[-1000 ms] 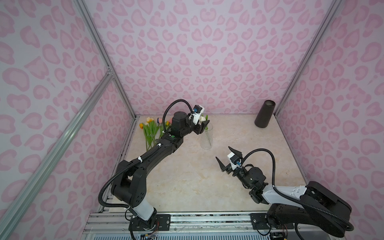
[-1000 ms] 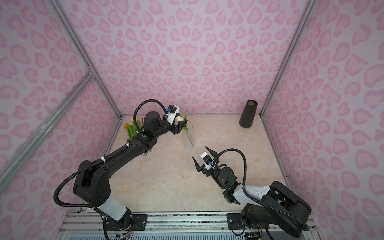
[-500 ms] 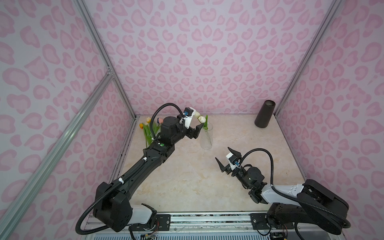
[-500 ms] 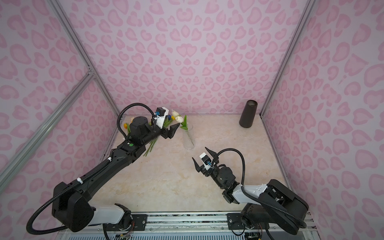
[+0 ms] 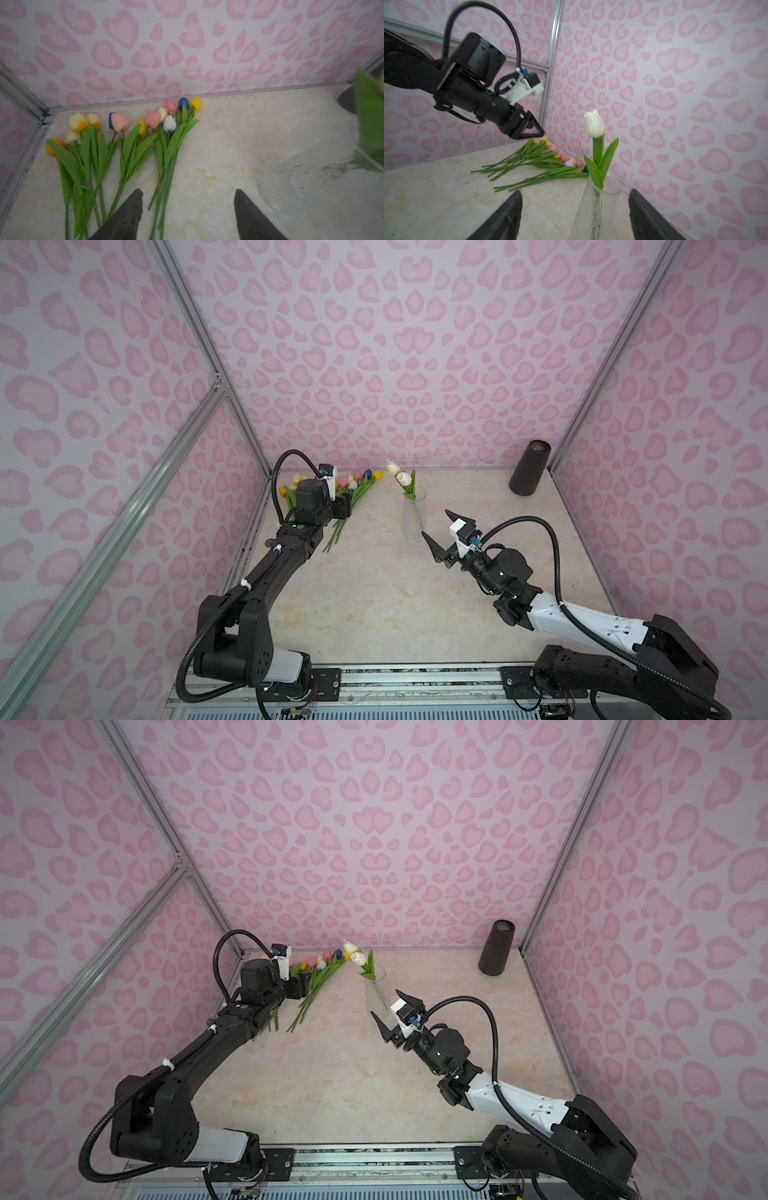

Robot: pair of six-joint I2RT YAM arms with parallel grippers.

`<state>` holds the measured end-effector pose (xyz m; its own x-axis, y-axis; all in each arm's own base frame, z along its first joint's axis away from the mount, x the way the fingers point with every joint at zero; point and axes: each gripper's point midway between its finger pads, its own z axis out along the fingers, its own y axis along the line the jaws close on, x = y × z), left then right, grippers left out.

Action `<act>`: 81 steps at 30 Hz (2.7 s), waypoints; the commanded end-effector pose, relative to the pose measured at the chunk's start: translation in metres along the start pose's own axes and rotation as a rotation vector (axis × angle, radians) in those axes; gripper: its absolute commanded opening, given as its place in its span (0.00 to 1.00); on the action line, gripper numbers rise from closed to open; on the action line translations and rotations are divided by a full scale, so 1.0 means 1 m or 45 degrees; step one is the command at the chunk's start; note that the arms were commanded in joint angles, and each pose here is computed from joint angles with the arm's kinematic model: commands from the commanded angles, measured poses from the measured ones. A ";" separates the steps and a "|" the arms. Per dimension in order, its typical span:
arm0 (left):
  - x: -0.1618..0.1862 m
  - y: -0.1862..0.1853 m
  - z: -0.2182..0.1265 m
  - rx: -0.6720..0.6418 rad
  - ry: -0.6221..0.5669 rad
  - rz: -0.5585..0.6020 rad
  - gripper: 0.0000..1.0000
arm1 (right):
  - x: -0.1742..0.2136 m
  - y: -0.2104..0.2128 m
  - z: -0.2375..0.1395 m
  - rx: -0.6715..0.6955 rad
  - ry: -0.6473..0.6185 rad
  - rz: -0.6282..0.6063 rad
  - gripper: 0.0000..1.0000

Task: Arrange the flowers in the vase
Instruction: 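Lower the open left gripper onto the pile stems while the right gripper advances, then close the left gripper on a pink tulip stem and lift it toward the vase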

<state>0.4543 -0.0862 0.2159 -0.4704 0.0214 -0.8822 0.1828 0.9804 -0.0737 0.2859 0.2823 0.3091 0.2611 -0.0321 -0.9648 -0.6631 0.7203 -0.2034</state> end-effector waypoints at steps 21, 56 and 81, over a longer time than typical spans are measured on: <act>0.130 0.038 0.095 -0.184 0.772 0.048 0.32 | 0.062 0.087 0.051 -0.326 0.270 0.244 0.58; 0.083 0.024 0.065 -0.117 0.682 -0.027 0.03 | 0.048 0.098 0.033 -0.301 0.164 0.146 0.70; -0.075 -0.071 -0.108 0.484 -0.459 -0.006 0.03 | 0.023 0.059 0.015 -0.008 -0.024 0.079 0.75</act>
<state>0.3937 -0.1162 0.2832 -0.3687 -0.0618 -0.9275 0.3661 0.9075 -0.2060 0.2534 0.3506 0.2544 0.1864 -0.0227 -0.9822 -0.7555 0.6358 -0.1580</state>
